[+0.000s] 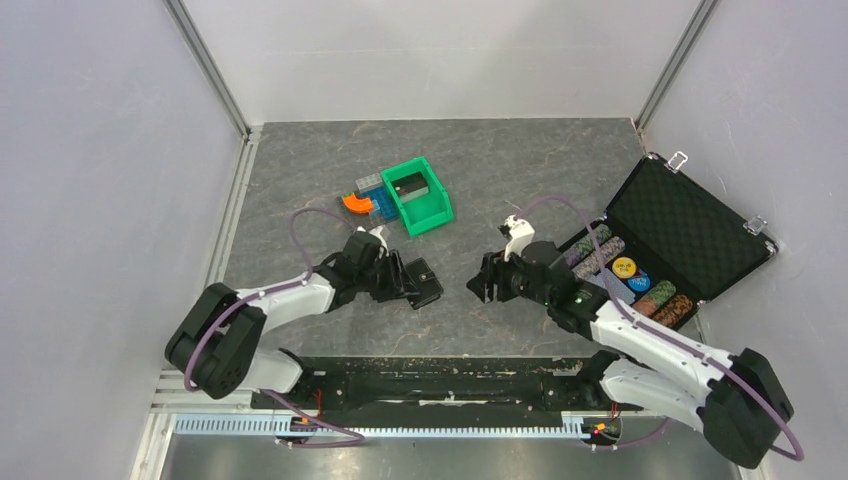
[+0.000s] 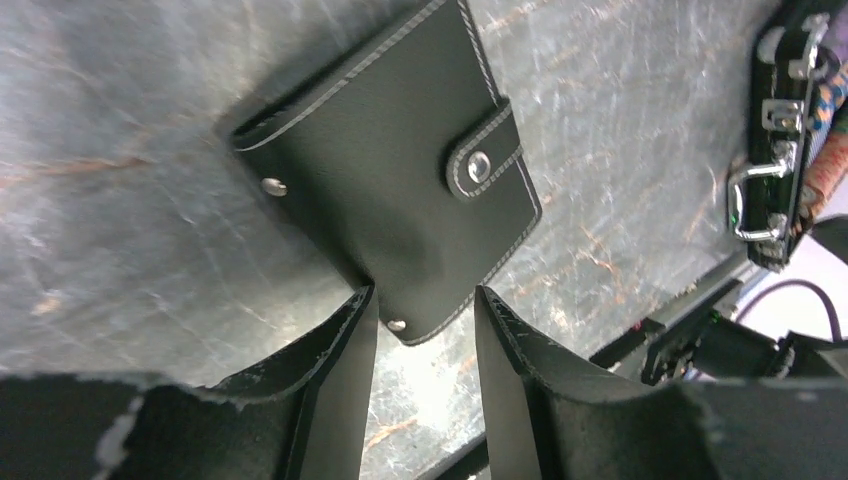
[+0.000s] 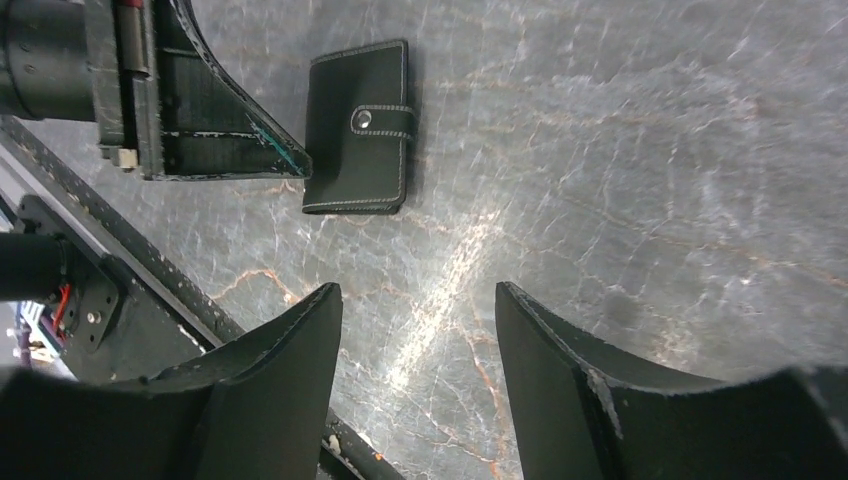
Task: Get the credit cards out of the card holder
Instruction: Move the card holder to the center of the board, then open the card holder at the center of the board.
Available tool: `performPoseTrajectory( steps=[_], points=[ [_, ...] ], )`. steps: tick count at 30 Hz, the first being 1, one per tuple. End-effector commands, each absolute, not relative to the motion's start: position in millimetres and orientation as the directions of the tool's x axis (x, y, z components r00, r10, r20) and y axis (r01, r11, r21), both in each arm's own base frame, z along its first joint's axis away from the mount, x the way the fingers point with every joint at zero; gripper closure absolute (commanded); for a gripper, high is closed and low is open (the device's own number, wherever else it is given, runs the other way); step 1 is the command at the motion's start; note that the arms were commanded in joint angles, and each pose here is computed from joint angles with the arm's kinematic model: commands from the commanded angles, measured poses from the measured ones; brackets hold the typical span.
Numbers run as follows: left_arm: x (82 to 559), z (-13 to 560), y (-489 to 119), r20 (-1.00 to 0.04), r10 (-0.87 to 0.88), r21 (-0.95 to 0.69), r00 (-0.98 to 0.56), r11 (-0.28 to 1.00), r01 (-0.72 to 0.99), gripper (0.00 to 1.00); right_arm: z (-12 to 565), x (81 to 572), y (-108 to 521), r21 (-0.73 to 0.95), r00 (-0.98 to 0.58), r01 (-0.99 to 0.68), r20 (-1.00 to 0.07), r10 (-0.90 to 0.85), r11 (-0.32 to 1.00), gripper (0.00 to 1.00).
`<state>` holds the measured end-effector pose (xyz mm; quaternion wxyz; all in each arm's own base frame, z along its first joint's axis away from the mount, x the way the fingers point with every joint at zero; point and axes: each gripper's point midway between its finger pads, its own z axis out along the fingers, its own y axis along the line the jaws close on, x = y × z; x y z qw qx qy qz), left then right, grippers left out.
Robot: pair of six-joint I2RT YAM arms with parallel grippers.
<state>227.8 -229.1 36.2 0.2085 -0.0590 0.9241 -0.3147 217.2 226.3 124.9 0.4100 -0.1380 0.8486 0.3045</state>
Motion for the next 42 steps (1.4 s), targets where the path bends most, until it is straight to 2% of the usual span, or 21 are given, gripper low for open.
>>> performPoseTrajectory(
  steps=[1, 6, 10, 14, 16, 21, 27, 42],
  points=[
    [226.5, 52.7, -239.3, -0.334, -0.298, -0.662, -0.894, 0.75, -0.003, 0.51, 136.1, 223.8, 247.9, 0.418, -0.618, -0.488, -0.786, 0.035, 0.766, 0.4],
    [238.2, 82.5, -195.9, -0.48, -0.391, -0.565, -0.785, 0.823, -0.064, 0.42, 128.3, 227.8, 267.1, 0.357, -0.614, -0.485, -0.789, -0.02, 0.798, 0.42],
    [242.9, 106.4, -141.8, -0.625, -0.446, -0.452, -0.641, 0.876, -0.169, 0.36, 117.6, 233.9, 282.3, 0.296, -0.609, -0.481, -0.79, -0.072, 0.825, 0.47],
    [235.6, 122.4, -105.8, -0.694, -0.492, -0.431, -0.526, 0.869, -0.243, 0.26, 114.2, 240.1, 305.2, 0.251, -0.597, -0.498, -0.793, -0.118, 0.83, 0.49],
    [230.6, 125.9, -97.5, -0.708, -0.497, -0.432, -0.502, 0.867, -0.249, 0.24, 114.0, 243.3, 319.5, 0.229, -0.586, -0.508, -0.798, -0.138, 0.83, 0.49],
    [221.8, 129.3, -97.2, -0.708, -0.499, -0.459, -0.5, 0.863, -0.212, 0.23, 100.1, 252.8, 347.6, 0.188, -0.584, -0.517, -0.79, -0.184, 0.835, 0.5],
    [212.5, 122.4, -112.8, -0.654, -0.505, -0.504, -0.563, 0.846, -0.175, 0.23, 84.4, 261.7, 364.9, 0.161, -0.592, -0.513, -0.777, -0.212, 0.843, 0.53],
    [202.7, 102.1, -125.8, -0.595, -0.495, -0.527, -0.633, 0.835, -0.157, 0.23, 52.9, 275.8, 359.6, 0.066, -0.602, -0.455, -0.757, -0.252, 0.888, 0.6]
  ],
)
